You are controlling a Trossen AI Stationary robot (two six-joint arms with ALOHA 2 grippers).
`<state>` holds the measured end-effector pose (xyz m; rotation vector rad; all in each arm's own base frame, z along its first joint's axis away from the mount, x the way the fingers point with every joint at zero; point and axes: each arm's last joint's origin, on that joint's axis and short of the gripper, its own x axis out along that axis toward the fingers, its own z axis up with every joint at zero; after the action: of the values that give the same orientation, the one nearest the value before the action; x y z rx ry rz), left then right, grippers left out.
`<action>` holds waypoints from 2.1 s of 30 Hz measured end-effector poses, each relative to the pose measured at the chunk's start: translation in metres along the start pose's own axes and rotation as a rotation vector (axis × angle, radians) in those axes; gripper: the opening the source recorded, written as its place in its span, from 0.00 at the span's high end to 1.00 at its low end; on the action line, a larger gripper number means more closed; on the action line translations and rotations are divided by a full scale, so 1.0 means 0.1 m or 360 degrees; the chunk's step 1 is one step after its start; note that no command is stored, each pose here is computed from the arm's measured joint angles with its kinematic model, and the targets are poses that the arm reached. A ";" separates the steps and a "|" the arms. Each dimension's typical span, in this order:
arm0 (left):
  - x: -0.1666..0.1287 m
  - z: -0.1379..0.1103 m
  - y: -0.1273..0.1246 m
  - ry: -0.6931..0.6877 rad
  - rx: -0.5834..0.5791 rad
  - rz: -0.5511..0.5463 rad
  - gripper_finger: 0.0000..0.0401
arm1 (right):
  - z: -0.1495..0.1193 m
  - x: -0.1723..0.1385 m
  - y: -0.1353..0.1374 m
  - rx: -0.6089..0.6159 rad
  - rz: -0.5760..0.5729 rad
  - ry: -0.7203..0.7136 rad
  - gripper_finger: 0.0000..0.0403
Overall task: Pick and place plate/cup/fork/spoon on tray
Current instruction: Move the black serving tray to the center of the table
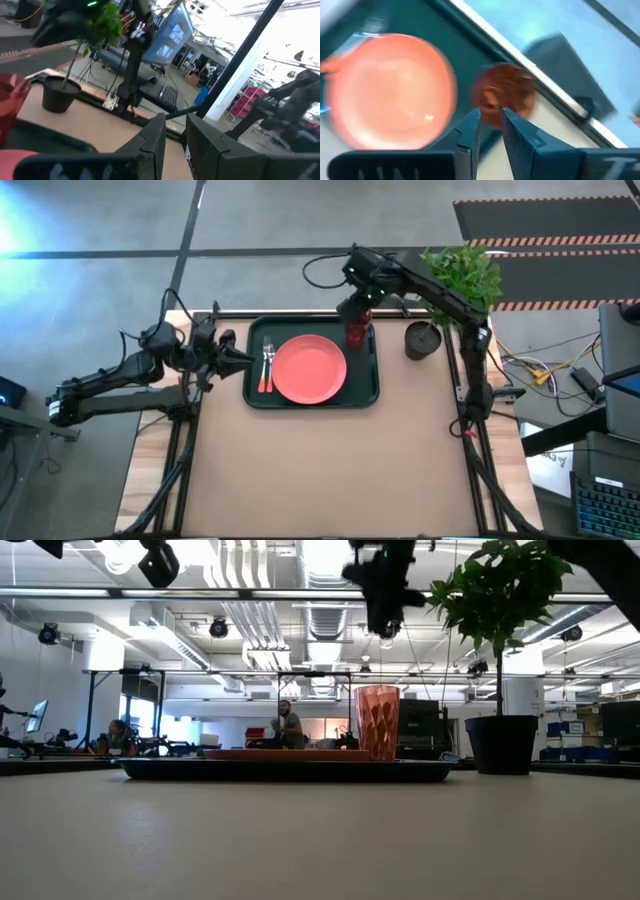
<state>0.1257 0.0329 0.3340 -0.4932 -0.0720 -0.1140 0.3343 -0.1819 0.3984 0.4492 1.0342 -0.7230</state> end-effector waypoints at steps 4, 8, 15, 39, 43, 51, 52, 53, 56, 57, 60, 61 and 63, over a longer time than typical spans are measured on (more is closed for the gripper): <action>0.00 -0.06 0.03 0.0085 0.0047 0.0050 0.85 | -0.18 -0.37 0.33 -0.0112 0.0233 -0.0096 0.86; -0.02 -0.18 0.12 0.0250 0.0047 0.0245 0.85 | -0.46 -0.67 0.72 -0.0236 0.0359 -0.0126 0.92; -0.10 -0.47 0.30 0.0663 -0.0110 0.0706 0.87 | -1.00 -0.99 1.33 -0.0403 0.0394 -0.0164 0.98; 0.15 -1.35 0.72 0.1495 -0.0136 0.1392 1.00 | -2.10 -1.04 2.12 -0.0325 -0.0070 -0.0571 0.98; 0.21 -1.59 0.78 0.1591 -0.0173 0.1421 1.00 | -2.10 -0.95 2.09 -0.0334 -0.0143 -0.0529 0.98; 0.28 -1.60 0.75 0.1660 -0.0157 0.1395 1.00 | -2.10 -0.20 1.86 -0.0337 -0.0379 -0.0046 0.98; 0.28 -1.58 0.74 0.1639 -0.0155 0.1385 1.00 | -2.11 -0.10 1.82 -0.0329 -0.0381 0.0002 0.98; 0.28 -1.56 0.73 0.1615 -0.0155 0.1374 1.00 | -2.11 0.01 1.79 -0.0323 -0.0343 0.0036 0.98; 0.25 -1.53 0.71 0.1589 -0.0162 0.1362 1.00 | -2.08 0.33 1.72 -0.0297 -0.0061 0.0061 0.98; 0.23 -1.53 0.70 0.1581 -0.0162 0.1358 1.00 | -2.07 0.43 1.69 -0.0283 0.0048 0.0036 0.98; 0.21 -1.48 0.67 0.1534 -0.0167 0.1338 1.00 | -2.07 0.70 1.52 -0.0179 0.0182 -0.0028 0.98; 0.20 -1.47 0.66 0.1524 -0.0176 0.1342 1.00 | -2.09 0.77 1.44 -0.0141 0.0171 -0.0018 0.98; 0.17 -1.46 0.65 0.1521 -0.0192 0.1353 1.00 | -2.15 0.92 1.30 -0.0076 0.0157 0.0051 0.98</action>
<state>0.1567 0.0184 0.1773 -0.5124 1.0783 0.4887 0.3254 0.0169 0.2199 0.4685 1.0500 -0.6038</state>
